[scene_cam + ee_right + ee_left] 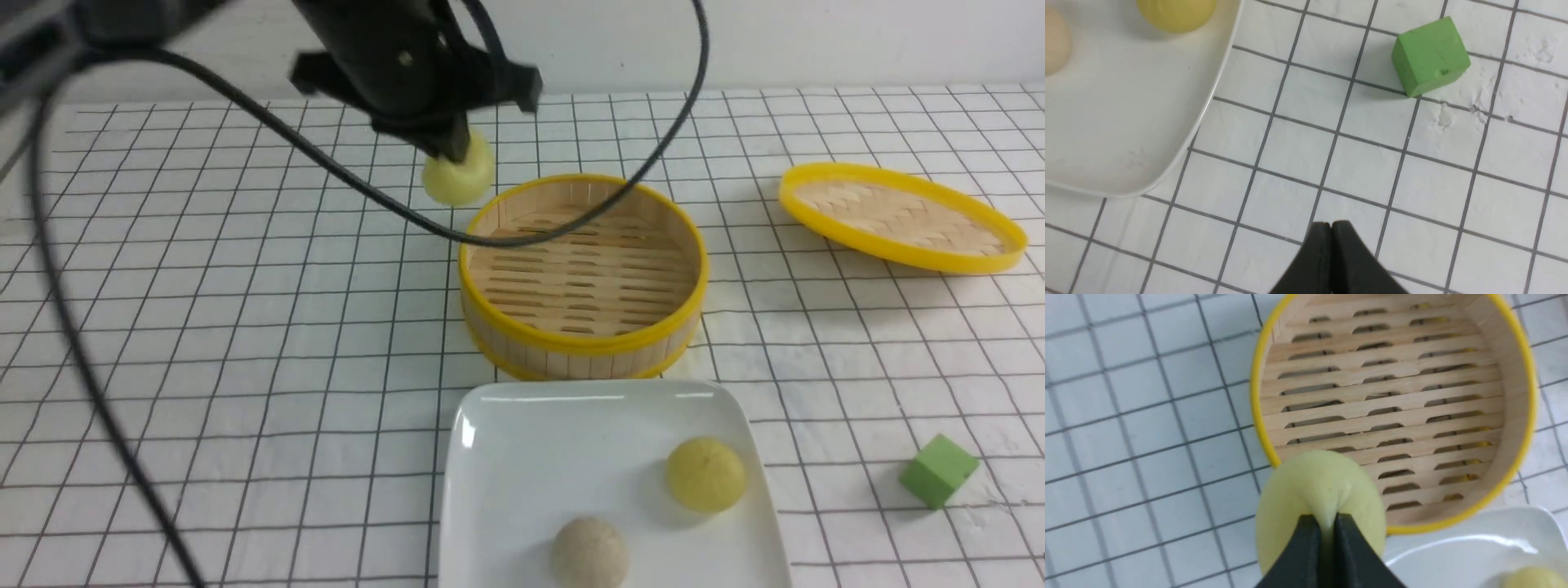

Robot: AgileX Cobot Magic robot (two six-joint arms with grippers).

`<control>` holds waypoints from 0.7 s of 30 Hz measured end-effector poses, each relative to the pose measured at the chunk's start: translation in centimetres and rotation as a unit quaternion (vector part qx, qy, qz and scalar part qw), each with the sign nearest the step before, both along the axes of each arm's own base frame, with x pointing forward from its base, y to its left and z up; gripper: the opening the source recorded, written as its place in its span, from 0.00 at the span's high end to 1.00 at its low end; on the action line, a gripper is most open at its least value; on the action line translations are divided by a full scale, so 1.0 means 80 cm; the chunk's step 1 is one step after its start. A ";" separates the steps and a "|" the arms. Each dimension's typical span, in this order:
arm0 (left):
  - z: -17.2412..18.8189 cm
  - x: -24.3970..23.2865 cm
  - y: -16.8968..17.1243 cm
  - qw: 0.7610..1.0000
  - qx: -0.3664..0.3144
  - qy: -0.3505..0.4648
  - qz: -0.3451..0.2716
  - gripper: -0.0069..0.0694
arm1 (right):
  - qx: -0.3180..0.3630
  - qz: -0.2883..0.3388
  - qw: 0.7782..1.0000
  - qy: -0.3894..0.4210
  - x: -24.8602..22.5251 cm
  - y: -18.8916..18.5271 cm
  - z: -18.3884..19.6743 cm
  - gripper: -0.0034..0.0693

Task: Put the steamed buns into the plate on the white-black tablecloth.
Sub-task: 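Carry the bun from the bamboo steamer to the plate with the left gripper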

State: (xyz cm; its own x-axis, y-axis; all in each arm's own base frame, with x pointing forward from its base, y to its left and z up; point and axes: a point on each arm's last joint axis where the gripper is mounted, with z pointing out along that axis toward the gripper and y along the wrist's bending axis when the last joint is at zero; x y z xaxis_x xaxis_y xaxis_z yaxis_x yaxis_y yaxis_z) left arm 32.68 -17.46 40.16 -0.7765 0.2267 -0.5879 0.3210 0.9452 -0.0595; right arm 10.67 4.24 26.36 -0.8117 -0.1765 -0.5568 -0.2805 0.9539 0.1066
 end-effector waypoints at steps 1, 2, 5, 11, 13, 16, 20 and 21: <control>0.004 -0.003 0.002 1.000 -0.001 -0.001 0.000 0.88 | 0.000 0.000 1.000 0.000 0.000 0.000 0.000 0.95; 0.011 -0.025 0.014 1.000 0.004 0.009 0.000 0.88 | 0.000 0.000 1.000 0.000 0.000 0.000 0.000 0.95; -0.014 -0.052 0.023 0.999 0.001 0.048 -0.007 0.88 | 0.000 0.000 1.000 0.000 0.000 0.000 0.000 0.95; -0.156 -0.058 -0.007 0.985 -0.064 0.163 -0.001 0.85 | 0.001 0.000 1.000 0.000 0.000 0.000 0.000 0.94; -0.187 -0.058 -0.020 0.983 -0.066 0.170 -0.006 0.83 | 0.001 0.000 1.000 0.000 0.000 0.000 0.000 0.94; -0.212 -0.059 -0.041 0.983 -0.060 0.174 -0.023 0.78 | 0.002 0.000 1.000 0.000 0.000 0.000 0.000 0.94; -0.254 -0.064 -0.076 0.981 -0.041 0.181 -0.057 0.62 | 0.012 0.000 1.000 -0.022 -0.012 -0.003 0.010 0.94; -0.263 -0.064 -0.081 0.980 -0.035 0.187 -0.059 0.57 | 0.023 -0.001 0.999 -0.042 -0.022 -0.006 0.020 0.95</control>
